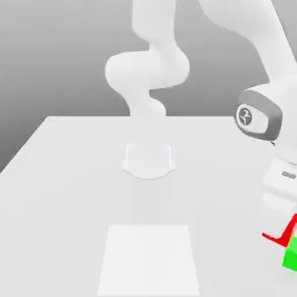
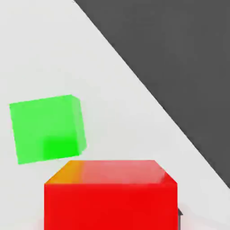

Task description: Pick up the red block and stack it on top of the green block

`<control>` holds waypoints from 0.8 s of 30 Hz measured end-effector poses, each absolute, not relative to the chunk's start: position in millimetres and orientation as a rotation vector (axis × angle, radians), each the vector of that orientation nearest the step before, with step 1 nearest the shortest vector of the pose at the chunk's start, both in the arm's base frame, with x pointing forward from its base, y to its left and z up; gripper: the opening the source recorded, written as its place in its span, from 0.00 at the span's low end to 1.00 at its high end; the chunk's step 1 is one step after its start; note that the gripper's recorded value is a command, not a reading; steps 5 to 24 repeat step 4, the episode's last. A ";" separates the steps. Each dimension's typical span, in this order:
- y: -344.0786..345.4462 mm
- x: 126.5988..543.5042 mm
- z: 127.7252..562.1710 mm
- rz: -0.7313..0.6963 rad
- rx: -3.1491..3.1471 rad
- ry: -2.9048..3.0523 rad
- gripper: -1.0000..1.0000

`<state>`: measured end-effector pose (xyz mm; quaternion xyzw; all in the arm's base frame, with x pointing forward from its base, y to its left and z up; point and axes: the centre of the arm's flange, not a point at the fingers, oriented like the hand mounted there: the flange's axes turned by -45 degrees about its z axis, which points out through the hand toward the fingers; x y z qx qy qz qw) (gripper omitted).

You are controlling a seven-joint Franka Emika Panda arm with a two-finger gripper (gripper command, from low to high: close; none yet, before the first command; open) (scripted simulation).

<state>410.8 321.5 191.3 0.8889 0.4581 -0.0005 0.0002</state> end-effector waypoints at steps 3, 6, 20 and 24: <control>321.5 410.8 191.3 -0.002 2.792 1.439 1.00; 321.5 410.8 191.3 -0.002 2.792 1.439 1.00; 321.5 410.8 191.3 -0.002 2.792 1.439 1.00; 321.5 410.8 191.3 -0.002 2.792 1.439 1.00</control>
